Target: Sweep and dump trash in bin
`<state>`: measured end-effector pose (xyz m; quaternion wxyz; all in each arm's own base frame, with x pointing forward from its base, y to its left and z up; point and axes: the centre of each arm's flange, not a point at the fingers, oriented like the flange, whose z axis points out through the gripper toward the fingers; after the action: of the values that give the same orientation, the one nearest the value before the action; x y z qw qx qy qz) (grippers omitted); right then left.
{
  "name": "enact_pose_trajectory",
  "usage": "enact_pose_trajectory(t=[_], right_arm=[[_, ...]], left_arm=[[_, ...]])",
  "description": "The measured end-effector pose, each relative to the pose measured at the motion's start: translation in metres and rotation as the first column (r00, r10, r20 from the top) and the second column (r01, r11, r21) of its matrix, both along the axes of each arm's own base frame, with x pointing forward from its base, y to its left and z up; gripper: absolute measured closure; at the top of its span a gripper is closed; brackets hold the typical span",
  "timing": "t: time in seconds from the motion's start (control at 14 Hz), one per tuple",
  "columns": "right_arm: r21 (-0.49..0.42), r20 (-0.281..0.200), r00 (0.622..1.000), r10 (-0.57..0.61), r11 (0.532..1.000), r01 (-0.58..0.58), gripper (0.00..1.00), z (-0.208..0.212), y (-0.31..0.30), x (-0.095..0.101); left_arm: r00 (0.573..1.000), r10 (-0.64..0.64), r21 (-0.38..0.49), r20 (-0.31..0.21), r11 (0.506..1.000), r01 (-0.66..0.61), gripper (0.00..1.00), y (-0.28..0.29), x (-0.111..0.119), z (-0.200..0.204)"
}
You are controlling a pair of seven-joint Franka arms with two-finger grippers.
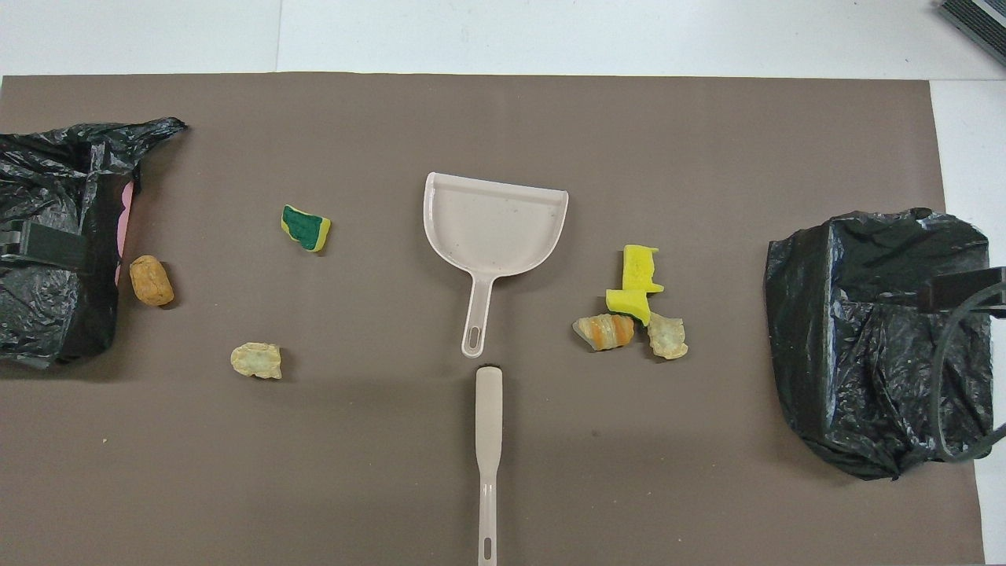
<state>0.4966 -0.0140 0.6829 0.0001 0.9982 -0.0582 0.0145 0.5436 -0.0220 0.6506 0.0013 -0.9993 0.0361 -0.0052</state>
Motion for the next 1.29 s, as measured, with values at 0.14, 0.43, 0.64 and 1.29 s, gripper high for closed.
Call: enact_pose_trajectory(t=[0.14, 0.43, 0.64, 1.29], right_arm=[[0.000, 0.000, 1.000, 0.000, 1.000, 0.000, 0.00, 0.000, 0.000, 0.000], [0.000, 0.000, 1.000, 0.000, 1.000, 0.000, 0.00, 0.000, 0.000, 0.000], [0.000, 0.000, 1.000, 0.000, 1.000, 0.000, 0.00, 0.000, 0.000, 0.000], [0.000, 0.000, 1.000, -0.005, 1.000, 0.005, 0.00, 0.000, -0.003, 0.000]], left_arm=[[1.000, -0.009, 0.000, 0.000, 1.000, 0.009, 0.00, 0.000, 0.000, 0.000], [1.000, -0.018, 0.000, 0.000, 1.000, 0.018, 0.00, 0.001, 0.000, 0.000], [1.000, -0.026, -0.001, -0.003, 1.000, 0.026, 0.00, -0.002, 0.000, -0.001], [0.997, -0.059, -0.008, -0.051, 0.998, 0.058, 0.00, -0.021, -0.001, -0.026]])
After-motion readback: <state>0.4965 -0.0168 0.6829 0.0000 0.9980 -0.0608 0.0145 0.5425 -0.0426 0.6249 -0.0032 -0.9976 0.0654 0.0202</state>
